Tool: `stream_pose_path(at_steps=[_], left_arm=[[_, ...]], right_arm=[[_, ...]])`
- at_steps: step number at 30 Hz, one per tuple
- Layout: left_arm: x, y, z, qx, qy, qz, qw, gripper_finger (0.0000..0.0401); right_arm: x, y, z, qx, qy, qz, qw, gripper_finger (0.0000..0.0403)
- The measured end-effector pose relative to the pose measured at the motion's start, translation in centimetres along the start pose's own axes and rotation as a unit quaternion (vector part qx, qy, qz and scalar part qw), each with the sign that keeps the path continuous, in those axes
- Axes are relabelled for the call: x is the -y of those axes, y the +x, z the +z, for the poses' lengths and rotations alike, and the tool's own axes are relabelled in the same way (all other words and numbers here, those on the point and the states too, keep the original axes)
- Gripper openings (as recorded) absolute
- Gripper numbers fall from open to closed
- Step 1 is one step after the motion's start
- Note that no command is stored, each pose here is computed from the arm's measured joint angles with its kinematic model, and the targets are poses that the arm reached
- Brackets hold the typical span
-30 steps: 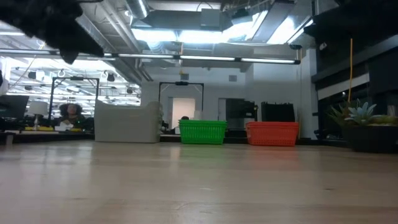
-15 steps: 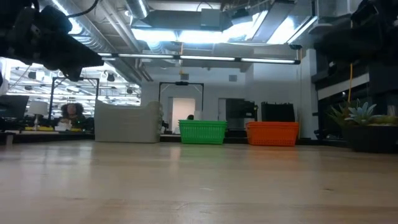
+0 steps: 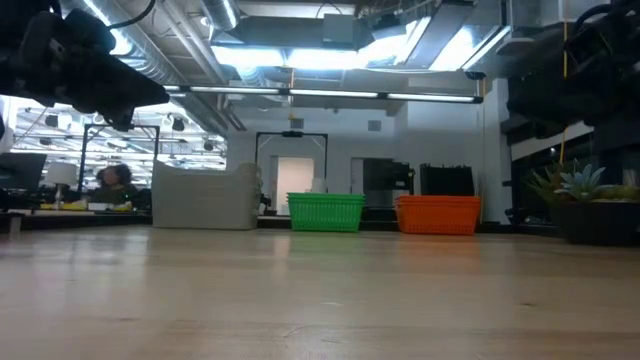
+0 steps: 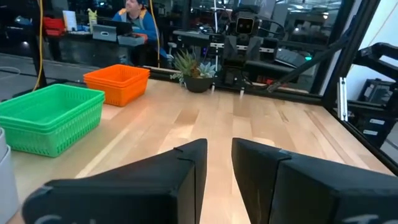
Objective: Stack baskets by color
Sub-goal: Return to Home Position
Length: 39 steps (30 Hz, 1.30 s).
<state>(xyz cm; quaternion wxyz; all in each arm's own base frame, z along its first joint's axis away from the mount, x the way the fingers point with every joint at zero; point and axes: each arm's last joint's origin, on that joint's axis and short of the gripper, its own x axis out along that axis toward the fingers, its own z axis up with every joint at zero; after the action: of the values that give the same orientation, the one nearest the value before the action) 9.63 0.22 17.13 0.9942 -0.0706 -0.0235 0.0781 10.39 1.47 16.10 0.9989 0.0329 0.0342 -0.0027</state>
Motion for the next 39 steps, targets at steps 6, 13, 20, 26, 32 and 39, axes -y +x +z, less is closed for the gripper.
stream_pose_path(at_steps=[6, 13, 20, 26, 32, 39], left_arm=[[0.00, 0.00, -0.01, 0.000, -0.001, 0.000, 1.000, 0.0067], [0.00, 0.00, -0.01, -0.001, -0.001, 0.000, 1.000, 0.0067], [0.00, 0.00, -0.02, -0.001, -0.002, 0.000, 1.000, 0.0067], [0.00, 0.00, -0.02, -0.001, -0.002, 0.000, 1.000, 0.0067], [0.00, 0.00, -0.02, -0.001, -0.002, 0.000, 1.000, 0.0067], [-0.01, 0.00, -0.03, -0.001, -0.002, 0.000, 1.000, 0.0067]], right_arm=[[-0.02, 0.04, -0.10, -0.006, -0.004, 0.004, 1.000, 0.0115], [-0.03, 0.03, -0.06, -0.004, -0.004, 0.004, 1.000, 0.0115], [-0.02, 0.03, -0.07, -0.004, -0.006, 0.004, 1.000, 0.0115], [-0.02, 0.03, -0.07, -0.004, -0.006, 0.004, 1.000, 0.0115], [-0.02, 0.03, -0.07, -0.004, -0.006, 0.003, 1.000, 0.0115], [-0.02, 0.03, -0.07, -0.004, -0.006, 0.003, 1.000, 0.0115]])
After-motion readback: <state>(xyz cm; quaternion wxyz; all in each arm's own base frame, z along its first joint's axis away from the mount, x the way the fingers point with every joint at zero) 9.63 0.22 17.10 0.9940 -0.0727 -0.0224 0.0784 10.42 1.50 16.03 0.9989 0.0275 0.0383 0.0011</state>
